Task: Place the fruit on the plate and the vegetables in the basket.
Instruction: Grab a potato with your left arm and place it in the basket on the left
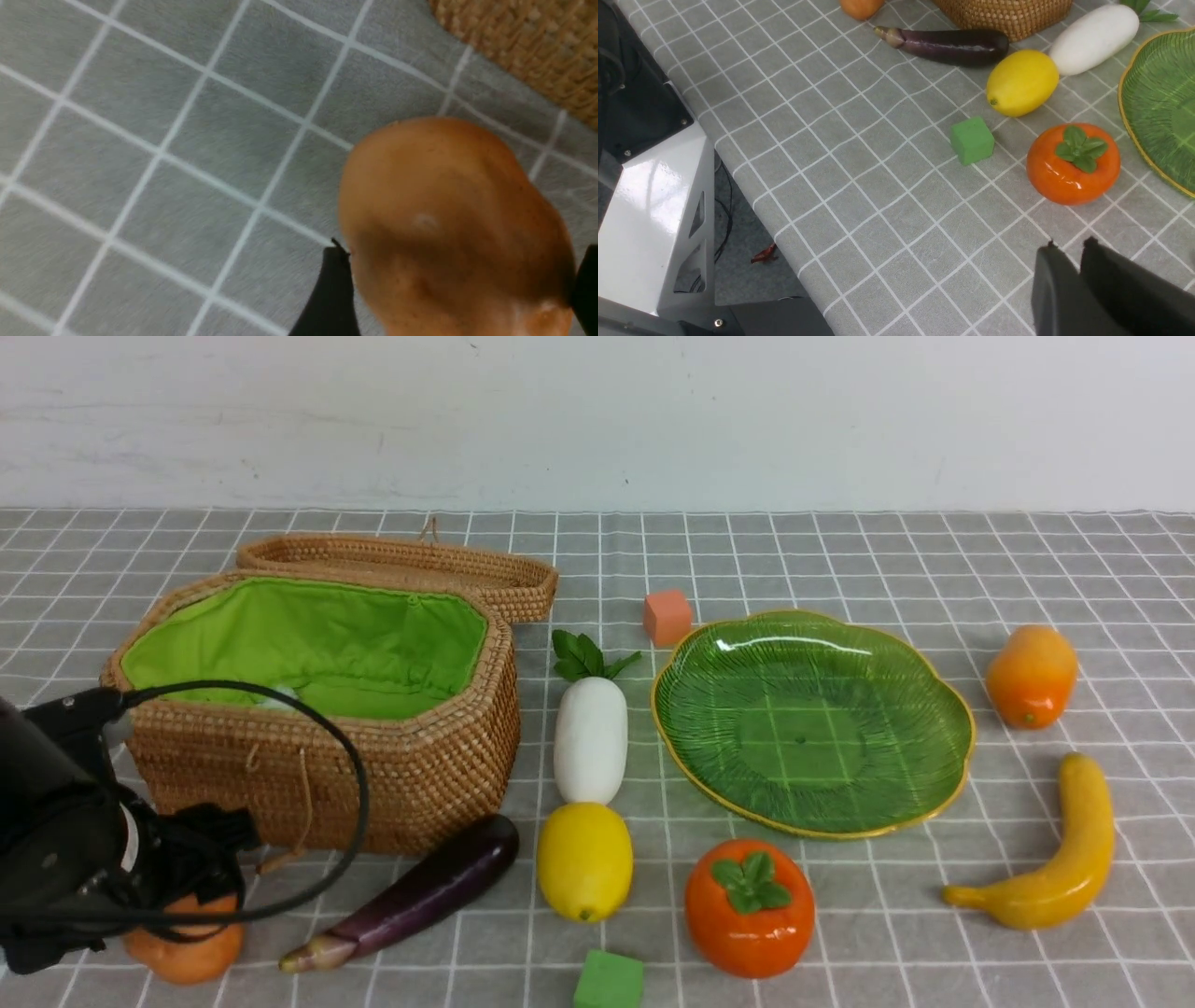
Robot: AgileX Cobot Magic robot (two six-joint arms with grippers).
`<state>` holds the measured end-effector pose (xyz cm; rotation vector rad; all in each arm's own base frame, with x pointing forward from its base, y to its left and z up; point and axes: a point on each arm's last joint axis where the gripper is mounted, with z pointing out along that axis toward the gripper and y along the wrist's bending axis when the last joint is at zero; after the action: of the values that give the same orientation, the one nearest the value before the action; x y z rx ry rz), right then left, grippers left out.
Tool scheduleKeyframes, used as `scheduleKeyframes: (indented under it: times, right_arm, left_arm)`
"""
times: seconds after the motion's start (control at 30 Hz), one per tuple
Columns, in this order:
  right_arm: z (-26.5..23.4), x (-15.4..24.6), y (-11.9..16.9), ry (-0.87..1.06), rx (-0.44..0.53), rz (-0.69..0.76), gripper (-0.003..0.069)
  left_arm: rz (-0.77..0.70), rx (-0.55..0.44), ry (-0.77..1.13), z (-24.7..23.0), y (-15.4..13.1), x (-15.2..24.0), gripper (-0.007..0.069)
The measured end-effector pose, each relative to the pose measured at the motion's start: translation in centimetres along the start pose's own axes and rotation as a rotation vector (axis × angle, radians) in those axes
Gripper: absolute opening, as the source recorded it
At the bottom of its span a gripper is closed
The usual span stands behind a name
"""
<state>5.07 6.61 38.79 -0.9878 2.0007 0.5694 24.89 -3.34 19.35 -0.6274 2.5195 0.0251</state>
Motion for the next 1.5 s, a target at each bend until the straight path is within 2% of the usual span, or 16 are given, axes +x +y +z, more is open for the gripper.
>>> scheduleKeyframes:
  times: [0.13, 0.4, 1.03, 1.37, 1.5]
  right_arm:
    - [0.0, 0.0, 0.0, 0.000, 0.002, -0.001, 0.0087]
    - [0.0, 0.0, 0.0, 0.000, 0.003, -0.021, 0.0087]
    - [0.0, 0.0, 0.0, -0.005, 0.005, -0.028, 0.0087]
    - [0.0, 0.0, 0.0, -0.005, 0.004, -0.028, 0.0090]
    - [0.0, -0.1, 0.0, -0.010, 0.004, -0.027, 0.0092]
  left_arm:
    - [-0.026, 0.031, -0.030, 0.4, 0.1, 0.4, 0.0604]
    - [0.004, 0.017, -0.075, 0.5, 0.3, 0.2, 0.0596]
    - [0.056, 0.001, -0.028, 3.0, -0.4, 0.6, 0.0603]
    - [-0.032, -0.004, -0.054, 0.0, 0.7, 0.4, 0.0603]
    - [-0.026, -0.019, -0.048, -1.4, 1.2, 0.4, 0.0603]
